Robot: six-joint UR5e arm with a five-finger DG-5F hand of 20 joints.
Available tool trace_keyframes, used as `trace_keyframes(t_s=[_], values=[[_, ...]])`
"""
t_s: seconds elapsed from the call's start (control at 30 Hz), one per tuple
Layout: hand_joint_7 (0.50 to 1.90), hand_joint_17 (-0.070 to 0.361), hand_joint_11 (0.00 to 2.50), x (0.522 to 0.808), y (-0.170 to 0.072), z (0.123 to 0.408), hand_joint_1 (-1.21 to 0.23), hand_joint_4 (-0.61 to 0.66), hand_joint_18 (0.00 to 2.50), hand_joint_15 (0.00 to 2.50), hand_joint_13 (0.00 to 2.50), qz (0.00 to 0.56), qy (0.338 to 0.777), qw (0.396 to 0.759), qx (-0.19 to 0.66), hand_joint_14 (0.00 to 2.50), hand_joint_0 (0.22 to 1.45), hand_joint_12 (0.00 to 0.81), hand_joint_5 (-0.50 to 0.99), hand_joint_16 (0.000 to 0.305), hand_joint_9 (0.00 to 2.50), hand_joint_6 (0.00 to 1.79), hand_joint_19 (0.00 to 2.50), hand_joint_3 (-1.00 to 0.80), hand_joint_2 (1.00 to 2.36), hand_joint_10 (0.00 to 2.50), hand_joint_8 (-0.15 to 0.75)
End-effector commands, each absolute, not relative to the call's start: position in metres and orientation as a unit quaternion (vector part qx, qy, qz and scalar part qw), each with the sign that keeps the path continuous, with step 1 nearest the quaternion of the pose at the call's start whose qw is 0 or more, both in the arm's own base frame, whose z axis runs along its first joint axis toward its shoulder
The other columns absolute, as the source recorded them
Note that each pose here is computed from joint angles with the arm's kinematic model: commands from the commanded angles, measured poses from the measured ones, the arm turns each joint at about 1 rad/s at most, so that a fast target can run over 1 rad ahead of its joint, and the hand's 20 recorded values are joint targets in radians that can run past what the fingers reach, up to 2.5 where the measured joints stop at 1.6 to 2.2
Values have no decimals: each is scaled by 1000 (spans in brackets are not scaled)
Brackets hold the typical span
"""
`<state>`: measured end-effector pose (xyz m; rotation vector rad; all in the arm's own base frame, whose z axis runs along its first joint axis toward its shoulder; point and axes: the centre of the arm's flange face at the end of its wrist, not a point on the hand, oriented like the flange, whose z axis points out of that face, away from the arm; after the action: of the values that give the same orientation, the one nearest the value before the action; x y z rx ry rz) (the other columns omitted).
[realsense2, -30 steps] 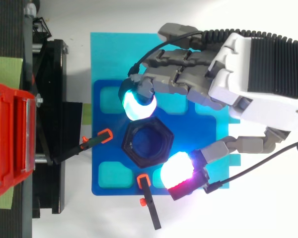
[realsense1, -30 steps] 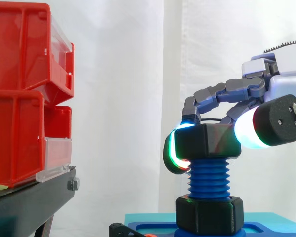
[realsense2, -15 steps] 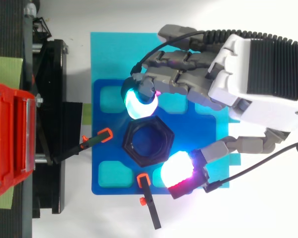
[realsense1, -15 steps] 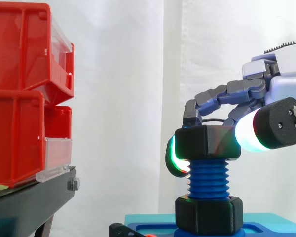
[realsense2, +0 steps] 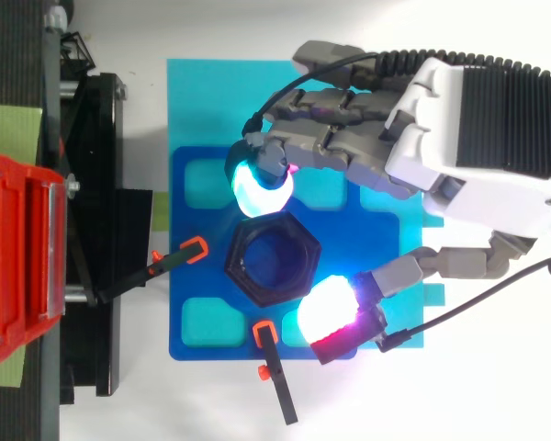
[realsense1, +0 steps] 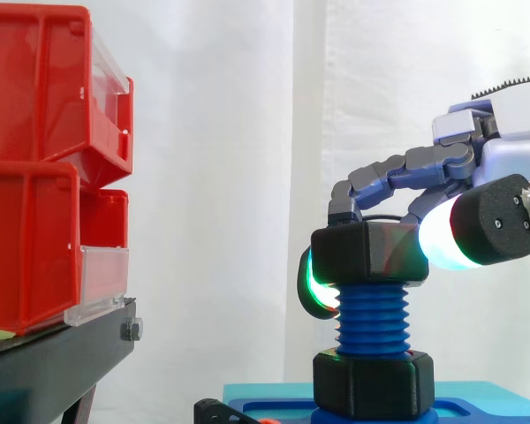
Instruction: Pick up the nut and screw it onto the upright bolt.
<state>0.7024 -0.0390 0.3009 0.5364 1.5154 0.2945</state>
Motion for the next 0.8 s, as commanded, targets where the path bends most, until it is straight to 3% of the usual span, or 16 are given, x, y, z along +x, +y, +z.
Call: trace_keyframes(t_s=[0.0,0.77], values=[[1263,80,459,703,-40,301,-642,230,229,27,491,131,676,685,239,0,568,320,-123,35,708,501,9,-500,1000,16,308],[1263,80,464,702,-40,300,-646,226,228,26,490,124,679,685,234,0,566,322,-122,36,707,501,8,-500,1000,13,309]])
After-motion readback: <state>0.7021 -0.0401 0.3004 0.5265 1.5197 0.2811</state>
